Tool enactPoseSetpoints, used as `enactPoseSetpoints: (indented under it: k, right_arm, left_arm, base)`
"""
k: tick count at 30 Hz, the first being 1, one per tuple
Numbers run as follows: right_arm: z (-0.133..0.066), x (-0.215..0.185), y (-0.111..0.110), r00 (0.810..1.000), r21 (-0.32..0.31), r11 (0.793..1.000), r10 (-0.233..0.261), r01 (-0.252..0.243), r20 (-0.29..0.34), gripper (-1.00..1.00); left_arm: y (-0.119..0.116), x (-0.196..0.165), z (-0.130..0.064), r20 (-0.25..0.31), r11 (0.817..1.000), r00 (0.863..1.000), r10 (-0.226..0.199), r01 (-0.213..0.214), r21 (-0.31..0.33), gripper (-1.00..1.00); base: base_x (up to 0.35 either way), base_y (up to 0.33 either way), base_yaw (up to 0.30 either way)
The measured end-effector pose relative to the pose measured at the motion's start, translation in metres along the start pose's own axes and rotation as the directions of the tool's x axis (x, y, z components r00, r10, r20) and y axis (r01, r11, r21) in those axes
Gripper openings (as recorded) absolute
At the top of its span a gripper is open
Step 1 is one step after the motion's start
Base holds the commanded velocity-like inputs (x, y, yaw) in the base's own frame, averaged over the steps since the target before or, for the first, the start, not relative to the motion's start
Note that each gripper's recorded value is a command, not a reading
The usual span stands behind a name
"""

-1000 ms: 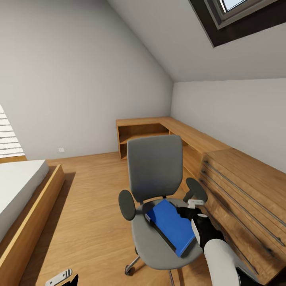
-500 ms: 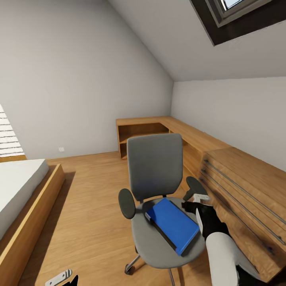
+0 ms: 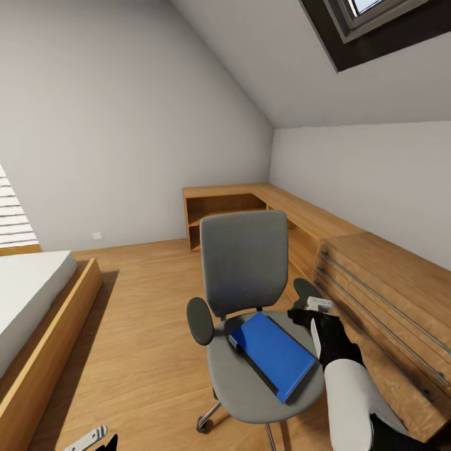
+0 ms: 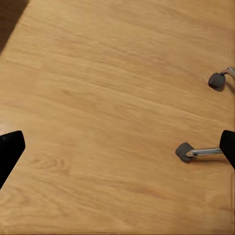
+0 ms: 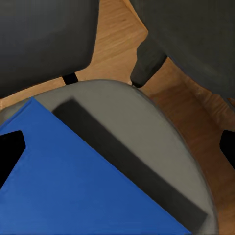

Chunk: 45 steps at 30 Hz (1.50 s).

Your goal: In the bedroom, organize the workspace by keeping the computer under the desk, ensuring the monitor is on the desk, placing the keyboard on the desk next to the monitor, placing the mouse on the desk next to the keyboard, moving the folder from the swivel chair onto the desk next to the mouse, stacking the notebook on top of the folder with the pen on top of the notebook, and positioning the swivel chair next to the desk.

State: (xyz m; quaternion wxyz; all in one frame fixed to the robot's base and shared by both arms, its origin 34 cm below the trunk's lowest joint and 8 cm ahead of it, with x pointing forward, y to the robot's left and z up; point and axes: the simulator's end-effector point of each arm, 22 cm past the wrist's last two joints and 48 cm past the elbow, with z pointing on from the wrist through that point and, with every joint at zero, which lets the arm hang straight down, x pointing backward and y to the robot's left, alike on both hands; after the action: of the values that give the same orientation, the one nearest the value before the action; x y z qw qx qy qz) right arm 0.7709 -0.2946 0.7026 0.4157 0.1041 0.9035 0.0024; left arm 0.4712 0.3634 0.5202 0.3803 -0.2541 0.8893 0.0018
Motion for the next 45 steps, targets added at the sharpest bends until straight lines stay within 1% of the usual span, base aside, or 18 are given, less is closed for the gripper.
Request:
enactPoseSetpoints:
  k: [3,5,8,14,17,28,33,36,45]
  right_arm:
    - [-0.002,-0.010,0.010,1.000,-0.014,1.000,0.021,-0.020,0.015,1.00]
    - [-0.002,-0.015,0.017,1.000,-0.024,0.999,0.024,-0.023,0.021,1.00]
    - [-0.002,-0.013,0.018,1.000,-0.024,0.999,0.022,-0.022,0.017,1.00]
    - [0.002,0.017,0.020,0.999,-0.030,0.999,0.016,-0.017,-0.029,1.00]
    - [0.002,0.022,0.020,0.999,-0.030,0.999,0.015,-0.016,-0.036,1.00]
    - [0.003,0.022,0.021,1.000,-0.032,0.999,0.010,-0.011,-0.018,1.00]
    - [0.003,0.024,0.021,1.000,-0.031,0.999,0.008,-0.008,-0.018,1.00]
    - [0.004,0.024,0.021,1.000,-0.032,0.999,0.007,-0.008,-0.018,1.00]
    - [0.004,0.025,0.021,1.000,-0.031,1.000,0.005,-0.006,-0.019,1.00]
  left_arm:
    - [-0.009,0.005,-0.001,-0.006,1.000,1.000,-0.012,0.013,0.009,1.00]
    - [-0.015,0.009,-0.002,-0.010,1.000,1.000,-0.020,0.021,0.015,1.00]
    - [-0.014,0.013,-0.002,-0.017,1.000,1.000,-0.017,0.018,0.014,1.00]
    - [-0.010,0.023,-0.001,-0.025,1.000,1.000,-0.003,0.003,0.008,1.00]
    - [-0.008,0.027,-0.001,-0.025,1.000,1.000,0.000,0.001,0.005,1.00]
    - [0.002,0.041,-0.002,-0.024,1.000,1.000,0.002,-0.002,-0.014,1.00]
    - [0.002,0.036,-0.002,0.003,1.000,1.000,0.002,-0.002,-0.015,1.00]
    - [0.002,0.033,-0.002,0.016,1.000,1.000,0.002,-0.002,-0.016,1.00]
    - [0.002,0.033,-0.002,0.016,1.000,1.000,0.002,-0.002,-0.016,1.00]
  base:
    - [0.000,0.000,0.000]
    - [0.000,0.000,0.000]
    - [0.000,0.000,0.000]
    - [0.012,0.000,0.000]
    - [0.116,0.000,0.000]
    - [0.275,0.000,0.000]
    - [0.270,0.000,0.000]
    - [0.139,0.000,0.000]
    - [0.036,0.000,0.000]
